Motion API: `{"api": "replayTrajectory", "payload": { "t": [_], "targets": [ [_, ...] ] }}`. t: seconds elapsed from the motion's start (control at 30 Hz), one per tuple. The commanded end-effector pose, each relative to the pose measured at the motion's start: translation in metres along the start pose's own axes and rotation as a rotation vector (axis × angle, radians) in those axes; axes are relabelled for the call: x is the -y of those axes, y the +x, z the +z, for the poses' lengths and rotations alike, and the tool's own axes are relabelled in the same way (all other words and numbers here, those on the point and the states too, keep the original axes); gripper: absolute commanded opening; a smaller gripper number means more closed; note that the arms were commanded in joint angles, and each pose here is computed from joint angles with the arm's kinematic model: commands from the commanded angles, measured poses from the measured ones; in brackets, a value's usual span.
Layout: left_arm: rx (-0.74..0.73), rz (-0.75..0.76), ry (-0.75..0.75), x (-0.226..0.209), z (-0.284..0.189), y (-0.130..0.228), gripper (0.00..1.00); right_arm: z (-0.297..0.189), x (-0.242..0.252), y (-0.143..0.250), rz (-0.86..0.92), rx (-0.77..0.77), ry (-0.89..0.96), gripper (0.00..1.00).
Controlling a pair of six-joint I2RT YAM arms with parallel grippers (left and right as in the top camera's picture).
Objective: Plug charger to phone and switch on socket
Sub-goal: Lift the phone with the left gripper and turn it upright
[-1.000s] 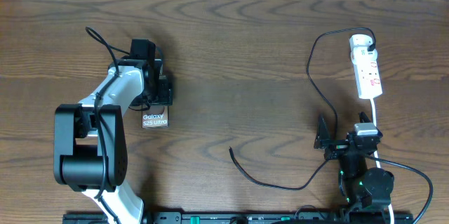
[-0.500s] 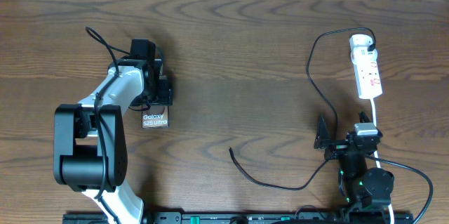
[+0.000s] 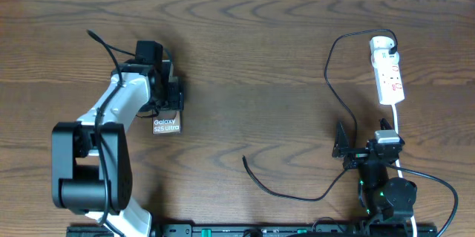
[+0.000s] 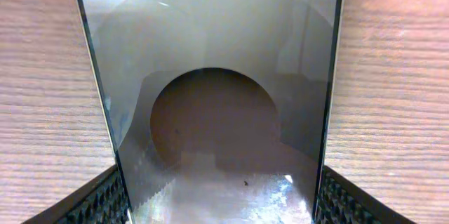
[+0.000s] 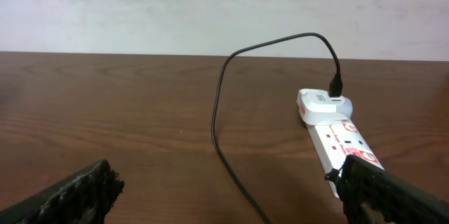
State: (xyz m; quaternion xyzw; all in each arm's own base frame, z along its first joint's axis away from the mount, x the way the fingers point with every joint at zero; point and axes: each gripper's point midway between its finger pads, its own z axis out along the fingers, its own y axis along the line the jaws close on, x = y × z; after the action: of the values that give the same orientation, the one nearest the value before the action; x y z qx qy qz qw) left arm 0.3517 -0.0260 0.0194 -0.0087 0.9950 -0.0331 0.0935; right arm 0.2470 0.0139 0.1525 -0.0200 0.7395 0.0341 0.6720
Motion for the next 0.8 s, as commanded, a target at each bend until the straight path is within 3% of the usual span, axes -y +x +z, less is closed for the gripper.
{"api": "replayTrajectory", "payload": {
  "t": [0.0, 0.33, 0.77],
  "targets": [
    [0.031, 0.002, 0.015, 0.003, -0.012, -0.004, 0.07, 0.000, 0.000, 0.001, -0.007, -0.002, 0.002, 0.99],
    [0.006, -0.021, 0.032, 0.006, -0.015, 0.003, 0.07, 0.000, 0.000, 0.001, -0.007, -0.002, 0.002, 0.99],
    [-0.025, -0.092, 0.410, 0.069, -0.032, 0.002, 0.07, 0.000, 0.000, 0.001, -0.007, -0.002, 0.002, 0.99]
  ]
}}
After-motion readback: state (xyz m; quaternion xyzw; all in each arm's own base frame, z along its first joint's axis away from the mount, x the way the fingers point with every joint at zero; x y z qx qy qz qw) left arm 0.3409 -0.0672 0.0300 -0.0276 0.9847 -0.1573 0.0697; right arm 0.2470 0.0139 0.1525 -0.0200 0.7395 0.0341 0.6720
